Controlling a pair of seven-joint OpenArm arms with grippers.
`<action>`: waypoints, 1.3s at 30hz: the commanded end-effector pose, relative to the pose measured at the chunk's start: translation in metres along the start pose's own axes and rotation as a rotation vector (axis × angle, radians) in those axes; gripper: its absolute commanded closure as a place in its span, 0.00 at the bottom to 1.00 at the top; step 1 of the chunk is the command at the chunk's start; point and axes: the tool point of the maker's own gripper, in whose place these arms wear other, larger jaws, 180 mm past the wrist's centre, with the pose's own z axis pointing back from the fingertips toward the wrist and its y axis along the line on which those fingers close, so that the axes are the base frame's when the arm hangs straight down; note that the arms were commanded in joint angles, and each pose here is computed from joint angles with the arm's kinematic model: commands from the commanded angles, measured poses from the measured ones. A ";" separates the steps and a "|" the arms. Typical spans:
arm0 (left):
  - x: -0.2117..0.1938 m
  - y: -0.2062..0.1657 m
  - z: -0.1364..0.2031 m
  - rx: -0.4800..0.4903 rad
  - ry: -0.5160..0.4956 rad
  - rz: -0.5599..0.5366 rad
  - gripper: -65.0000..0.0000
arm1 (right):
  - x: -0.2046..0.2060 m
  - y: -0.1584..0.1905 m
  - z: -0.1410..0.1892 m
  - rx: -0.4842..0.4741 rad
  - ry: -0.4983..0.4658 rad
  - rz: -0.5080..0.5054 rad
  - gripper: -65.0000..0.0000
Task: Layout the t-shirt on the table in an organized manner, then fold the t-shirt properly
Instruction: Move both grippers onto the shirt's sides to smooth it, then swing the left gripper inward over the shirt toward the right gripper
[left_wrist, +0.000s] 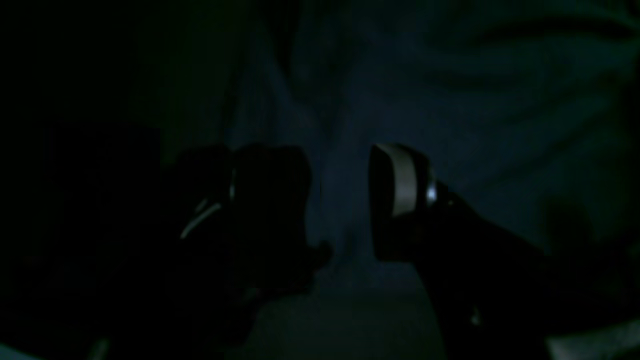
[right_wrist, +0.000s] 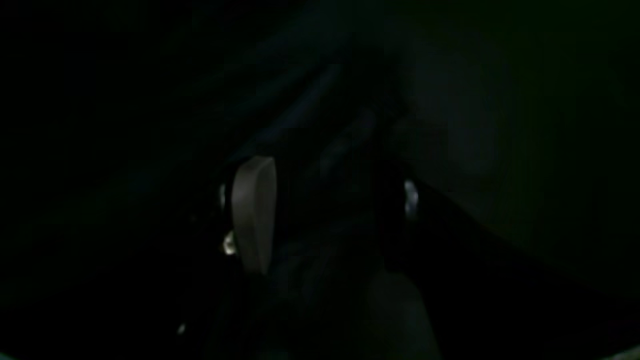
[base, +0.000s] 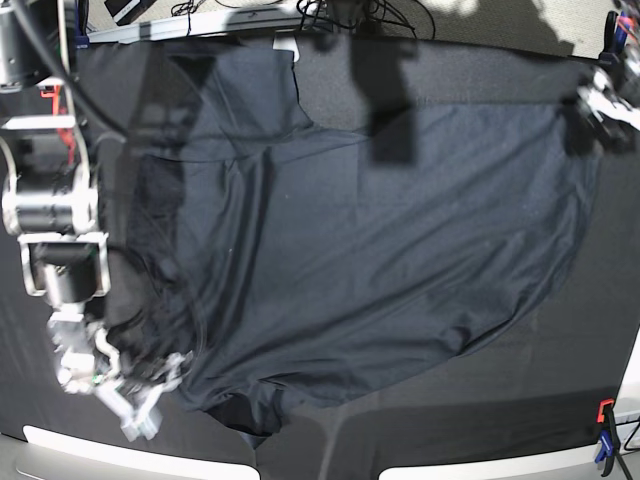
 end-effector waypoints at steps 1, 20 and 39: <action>0.027 0.000 -0.002 -0.005 -0.063 -0.048 0.53 | 0.026 -0.008 0.013 0.006 -0.063 0.002 0.54; 0.142 -0.064 -0.152 -0.046 -0.125 -0.237 0.53 | -0.042 0.105 0.036 0.382 0.014 0.123 0.55; 0.111 -0.089 -0.247 -0.091 0.169 -0.508 0.77 | -0.097 0.190 0.091 0.478 -0.052 0.333 0.55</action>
